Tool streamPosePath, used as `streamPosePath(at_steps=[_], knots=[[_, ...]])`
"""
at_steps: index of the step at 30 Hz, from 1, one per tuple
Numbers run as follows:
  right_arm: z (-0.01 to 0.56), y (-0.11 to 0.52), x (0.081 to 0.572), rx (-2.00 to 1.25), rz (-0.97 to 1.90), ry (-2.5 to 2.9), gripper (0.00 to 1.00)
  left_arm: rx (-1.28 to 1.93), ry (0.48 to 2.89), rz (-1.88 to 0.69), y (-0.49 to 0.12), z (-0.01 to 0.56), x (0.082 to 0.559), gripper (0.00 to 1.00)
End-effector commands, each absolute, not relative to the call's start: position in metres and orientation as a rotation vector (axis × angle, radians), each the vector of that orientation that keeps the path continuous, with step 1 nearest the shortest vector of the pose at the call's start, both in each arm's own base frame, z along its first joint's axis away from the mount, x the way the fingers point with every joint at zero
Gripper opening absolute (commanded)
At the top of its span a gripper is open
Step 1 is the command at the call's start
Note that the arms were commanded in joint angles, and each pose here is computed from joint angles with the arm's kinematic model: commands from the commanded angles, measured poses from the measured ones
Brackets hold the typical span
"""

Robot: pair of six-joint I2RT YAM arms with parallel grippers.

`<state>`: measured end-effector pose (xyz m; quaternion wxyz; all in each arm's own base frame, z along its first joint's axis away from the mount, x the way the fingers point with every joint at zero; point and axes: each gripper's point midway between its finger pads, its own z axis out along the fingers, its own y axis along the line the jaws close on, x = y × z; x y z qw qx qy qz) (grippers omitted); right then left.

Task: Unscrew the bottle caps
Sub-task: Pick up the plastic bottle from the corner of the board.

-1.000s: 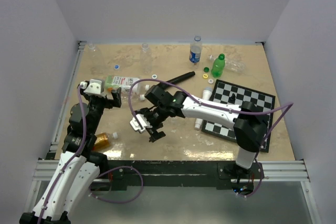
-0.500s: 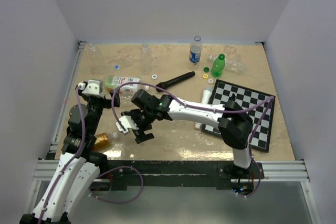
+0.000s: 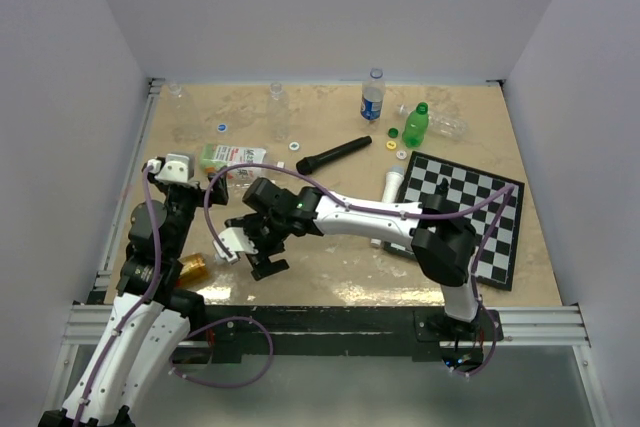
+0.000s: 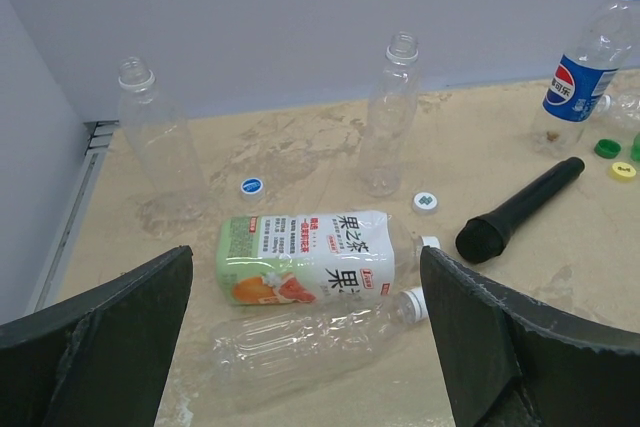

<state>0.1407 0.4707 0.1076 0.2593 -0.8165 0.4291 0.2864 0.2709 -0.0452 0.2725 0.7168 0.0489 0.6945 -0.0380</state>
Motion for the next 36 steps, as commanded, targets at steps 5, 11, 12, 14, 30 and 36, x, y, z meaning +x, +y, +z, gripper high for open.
streamPosePath(at_steps=[5, 11, 12, 14, 30, 36], knots=[[0.117, 0.490, 0.136, -2.189, 0.780, 1.144, 0.98, 0.114, 1.496, -0.099, -0.047, 0.282, 0.270, 1.00], [0.115, 0.492, 0.133, -2.193, 0.777, 1.146, 0.98, 0.116, 1.499, -0.103, -0.048, 0.281, 0.270, 1.00], [0.114, 0.492, 0.133, -2.195, 0.777, 1.150, 0.98, 0.116, 1.495, -0.104, -0.048, 0.281, 0.270, 1.00], [0.114, 0.494, 0.132, -2.192, 0.780, 1.148, 0.98, 0.119, 1.498, -0.104, -0.048, 0.280, 0.270, 1.00], [0.110, 0.499, 0.127, -2.202, 0.774, 1.153, 0.98, 0.127, 1.498, -0.111, -0.050, 0.280, 0.270, 1.00], [0.109, 0.500, 0.128, -2.202, 0.767, 1.160, 0.98, 0.130, 1.494, -0.114, -0.051, 0.281, 0.270, 1.00]])
